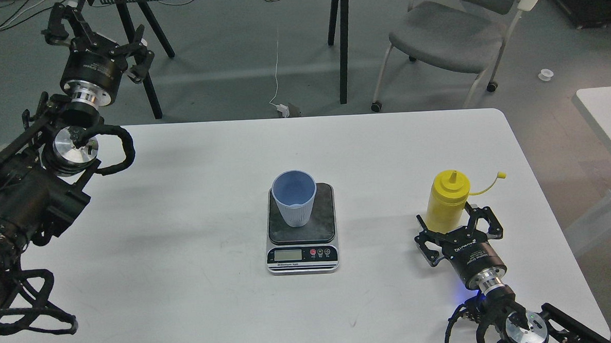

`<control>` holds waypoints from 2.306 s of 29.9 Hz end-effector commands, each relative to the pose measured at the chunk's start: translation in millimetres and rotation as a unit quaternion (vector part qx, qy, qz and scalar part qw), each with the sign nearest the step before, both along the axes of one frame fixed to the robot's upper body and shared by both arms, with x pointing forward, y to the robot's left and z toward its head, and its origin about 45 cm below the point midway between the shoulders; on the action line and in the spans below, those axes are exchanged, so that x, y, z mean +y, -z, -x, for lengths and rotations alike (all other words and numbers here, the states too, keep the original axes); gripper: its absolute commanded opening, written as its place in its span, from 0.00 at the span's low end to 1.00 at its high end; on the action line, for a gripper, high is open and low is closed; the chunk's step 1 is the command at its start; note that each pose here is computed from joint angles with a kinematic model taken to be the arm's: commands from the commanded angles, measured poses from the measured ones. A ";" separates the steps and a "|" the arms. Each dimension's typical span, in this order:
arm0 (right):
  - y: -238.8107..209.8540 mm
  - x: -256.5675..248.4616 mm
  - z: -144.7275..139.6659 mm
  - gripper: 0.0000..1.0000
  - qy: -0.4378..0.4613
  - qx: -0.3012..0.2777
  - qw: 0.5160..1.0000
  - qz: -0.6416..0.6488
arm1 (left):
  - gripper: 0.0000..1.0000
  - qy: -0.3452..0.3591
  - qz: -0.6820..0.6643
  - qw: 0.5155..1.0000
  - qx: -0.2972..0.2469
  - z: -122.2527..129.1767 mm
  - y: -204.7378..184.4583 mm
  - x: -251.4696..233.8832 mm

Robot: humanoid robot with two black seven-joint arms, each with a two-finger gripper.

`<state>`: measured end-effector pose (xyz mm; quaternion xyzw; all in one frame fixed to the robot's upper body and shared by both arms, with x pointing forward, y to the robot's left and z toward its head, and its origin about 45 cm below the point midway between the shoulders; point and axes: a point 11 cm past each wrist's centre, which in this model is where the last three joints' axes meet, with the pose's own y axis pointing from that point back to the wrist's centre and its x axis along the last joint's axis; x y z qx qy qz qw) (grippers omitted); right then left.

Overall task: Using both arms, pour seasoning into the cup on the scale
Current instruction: 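Grasp the yellow squeeze bottle with the right gripper and lift it, then tilt the yellow bottle upside down over the cup and squeeze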

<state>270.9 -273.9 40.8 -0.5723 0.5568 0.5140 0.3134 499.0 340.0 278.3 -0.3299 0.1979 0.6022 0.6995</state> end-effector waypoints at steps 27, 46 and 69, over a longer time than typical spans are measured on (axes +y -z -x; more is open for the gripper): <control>-160.4 -9.3 -109.8 0.40 -0.066 -0.292 0.930 0.213 | 0.99 -0.006 0.005 1.000 -0.005 0.2 -2.8 3.7; -228.0 115.4 -153.2 0.39 -0.231 -0.478 0.488 0.693 | 0.99 -0.013 0.008 1.000 0.003 7.9 10.2 14.5; -182.2 202.9 -135.6 0.39 -0.254 -0.557 0.225 0.758 | 0.99 -0.024 0.024 0.999 0.001 11.3 13.7 22.5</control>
